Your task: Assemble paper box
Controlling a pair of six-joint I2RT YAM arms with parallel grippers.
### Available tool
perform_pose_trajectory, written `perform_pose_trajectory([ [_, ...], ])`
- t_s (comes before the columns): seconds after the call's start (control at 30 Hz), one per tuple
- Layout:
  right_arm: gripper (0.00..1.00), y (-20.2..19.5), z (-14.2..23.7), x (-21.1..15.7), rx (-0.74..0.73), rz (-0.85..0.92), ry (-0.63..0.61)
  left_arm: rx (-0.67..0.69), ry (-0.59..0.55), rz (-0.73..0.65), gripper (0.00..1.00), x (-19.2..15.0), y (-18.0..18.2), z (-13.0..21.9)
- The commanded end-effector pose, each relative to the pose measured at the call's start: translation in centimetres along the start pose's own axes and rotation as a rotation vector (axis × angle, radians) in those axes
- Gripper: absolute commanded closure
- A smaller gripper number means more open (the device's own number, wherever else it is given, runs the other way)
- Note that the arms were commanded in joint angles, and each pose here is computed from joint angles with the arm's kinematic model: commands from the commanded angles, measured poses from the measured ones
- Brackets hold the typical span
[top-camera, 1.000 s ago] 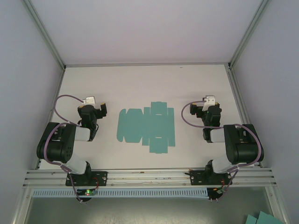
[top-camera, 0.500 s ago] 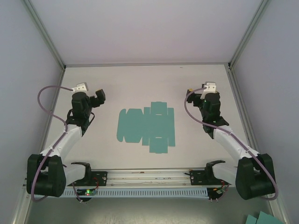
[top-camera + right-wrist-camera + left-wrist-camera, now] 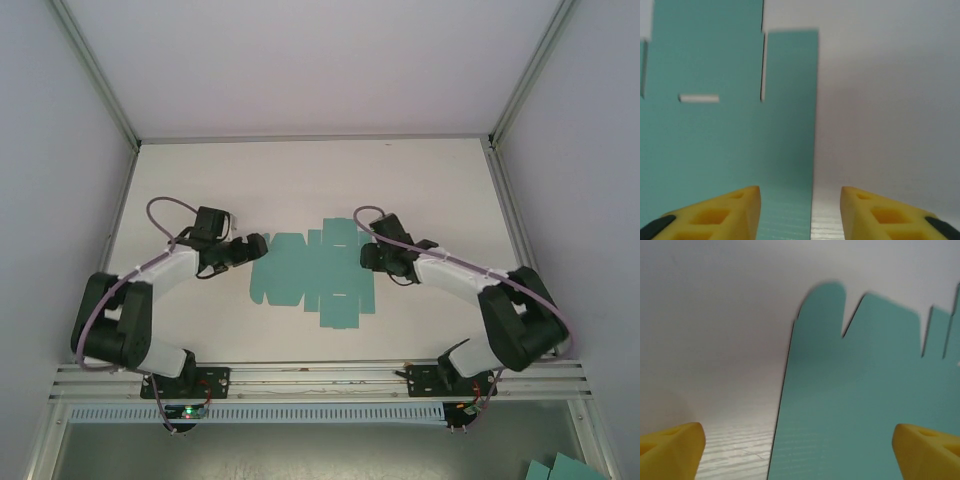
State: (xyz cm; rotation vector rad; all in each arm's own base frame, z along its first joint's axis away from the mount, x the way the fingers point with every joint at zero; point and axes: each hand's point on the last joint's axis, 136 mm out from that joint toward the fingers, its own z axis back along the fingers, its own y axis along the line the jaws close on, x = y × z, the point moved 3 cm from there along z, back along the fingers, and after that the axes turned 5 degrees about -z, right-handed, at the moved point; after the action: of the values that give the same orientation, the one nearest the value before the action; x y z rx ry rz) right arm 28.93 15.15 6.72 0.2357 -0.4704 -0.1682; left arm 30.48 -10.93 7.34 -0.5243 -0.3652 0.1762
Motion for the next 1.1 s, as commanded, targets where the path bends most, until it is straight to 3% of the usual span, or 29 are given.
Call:
perform_pose_trajectory([
  [0.0, 0.59, 0.7, -0.8, -0.3, -0.01, -0.054, 0.053, -0.059, 0.138, 0.052, 0.1, -1.6, -1.2, -1.0],
  [0.43, 0.81, 0.0, -5.3, -3.6, -0.031, -0.075, 0.191, -0.313, 0.316, 0.027, 0.24, -3.4, -5.4, -3.1],
  [0.67, 0.83, -0.1, -6.0, -4.7, -0.011, -0.07, 0.214, -0.364, 0.358, 0.023, 0.28, -4.0, -6.4, -3.4],
  [0.77, 0.82, 0.3, -6.0, -4.7, 0.03, -0.052, 0.207, -0.429, 0.367, 0.007, 0.35, -4.0, -7.6, -3.3],
  [0.9, 0.82, 1.1, -6.2, -4.8, 0.098, -0.026, 0.199, -0.527, 0.364, -0.048, 0.36, -3.7, -10.3, -2.1],
  [0.97, 0.82, 1.4, -6.3, -4.9, 0.124, -0.021, 0.197, -0.571, 0.333, -0.059, 0.42, -2.9, -11.4, -1.0],
  [1.07, 0.82, 1.3, -6.5, -5.2, 0.137, -0.024, 0.193, -0.627, 0.254, -0.122, 0.42, -1.9, -13.5, 1.4],
])
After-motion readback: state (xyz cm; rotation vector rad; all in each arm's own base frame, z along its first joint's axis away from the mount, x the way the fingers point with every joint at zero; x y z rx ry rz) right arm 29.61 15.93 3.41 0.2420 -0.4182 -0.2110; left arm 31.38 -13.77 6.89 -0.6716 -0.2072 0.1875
